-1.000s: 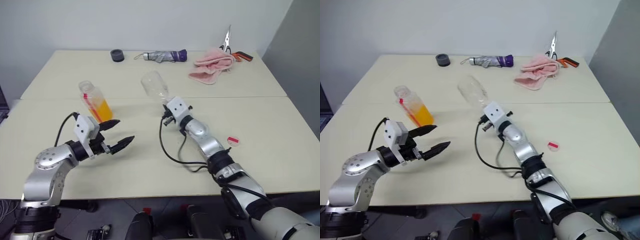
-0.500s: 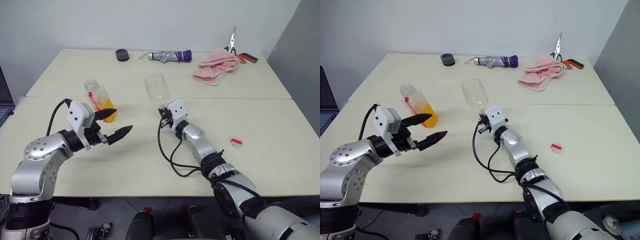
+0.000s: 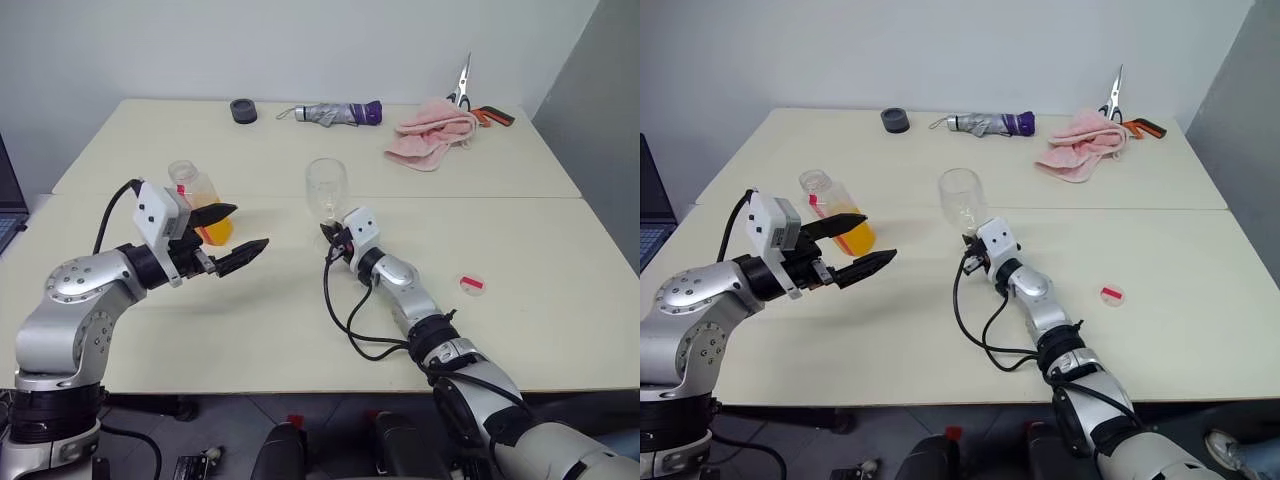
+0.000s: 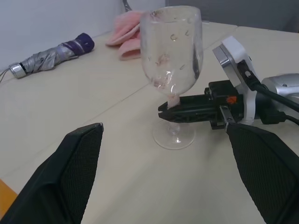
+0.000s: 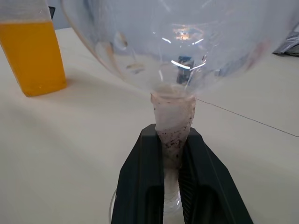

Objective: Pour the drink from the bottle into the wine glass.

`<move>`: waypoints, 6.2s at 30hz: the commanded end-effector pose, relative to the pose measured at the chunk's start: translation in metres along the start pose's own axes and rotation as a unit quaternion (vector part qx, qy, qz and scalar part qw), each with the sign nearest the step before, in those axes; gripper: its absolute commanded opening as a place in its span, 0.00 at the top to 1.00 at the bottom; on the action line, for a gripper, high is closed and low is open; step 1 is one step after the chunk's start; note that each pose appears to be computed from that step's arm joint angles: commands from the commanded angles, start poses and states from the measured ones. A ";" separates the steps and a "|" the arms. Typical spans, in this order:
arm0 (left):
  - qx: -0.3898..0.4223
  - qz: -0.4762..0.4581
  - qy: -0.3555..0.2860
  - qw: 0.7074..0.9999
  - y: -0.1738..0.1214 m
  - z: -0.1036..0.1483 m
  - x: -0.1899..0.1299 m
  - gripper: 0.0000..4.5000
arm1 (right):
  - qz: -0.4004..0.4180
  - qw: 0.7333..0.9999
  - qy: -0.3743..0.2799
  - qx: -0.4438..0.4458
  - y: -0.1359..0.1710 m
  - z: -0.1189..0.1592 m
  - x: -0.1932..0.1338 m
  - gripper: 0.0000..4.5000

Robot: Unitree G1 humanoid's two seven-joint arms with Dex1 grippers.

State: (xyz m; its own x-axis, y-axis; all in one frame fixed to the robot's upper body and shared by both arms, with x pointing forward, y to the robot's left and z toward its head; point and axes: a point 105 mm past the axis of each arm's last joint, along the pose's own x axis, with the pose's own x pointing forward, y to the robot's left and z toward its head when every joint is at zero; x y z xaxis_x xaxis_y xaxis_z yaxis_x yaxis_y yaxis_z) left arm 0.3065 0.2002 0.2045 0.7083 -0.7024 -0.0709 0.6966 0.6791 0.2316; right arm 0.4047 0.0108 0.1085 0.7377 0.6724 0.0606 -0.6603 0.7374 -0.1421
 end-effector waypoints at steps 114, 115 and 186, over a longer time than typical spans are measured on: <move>-0.021 0.261 -0.043 0.964 0.114 -0.037 0.004 0.00 | 0.228 0.970 -0.023 -0.077 0.039 0.101 -0.130 0.00; -0.023 0.260 -0.044 0.964 0.115 -0.037 0.005 0.00 | 0.228 0.970 -0.023 -0.077 0.039 0.101 -0.130 0.00; 0.527 0.049 -0.094 0.844 0.039 0.095 0.139 0.62 | 0.112 0.988 -0.087 -0.053 -0.012 0.130 -0.136 0.00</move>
State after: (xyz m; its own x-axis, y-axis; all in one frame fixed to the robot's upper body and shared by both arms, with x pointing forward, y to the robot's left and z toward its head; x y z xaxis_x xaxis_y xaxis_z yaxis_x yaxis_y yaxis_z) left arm 0.4271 0.1129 0.2671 0.6826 -0.7281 0.0620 0.1792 0.2491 0.9518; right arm 0.3003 -0.0790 0.2184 0.5466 0.8242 0.1484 -0.7883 0.5662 -0.2408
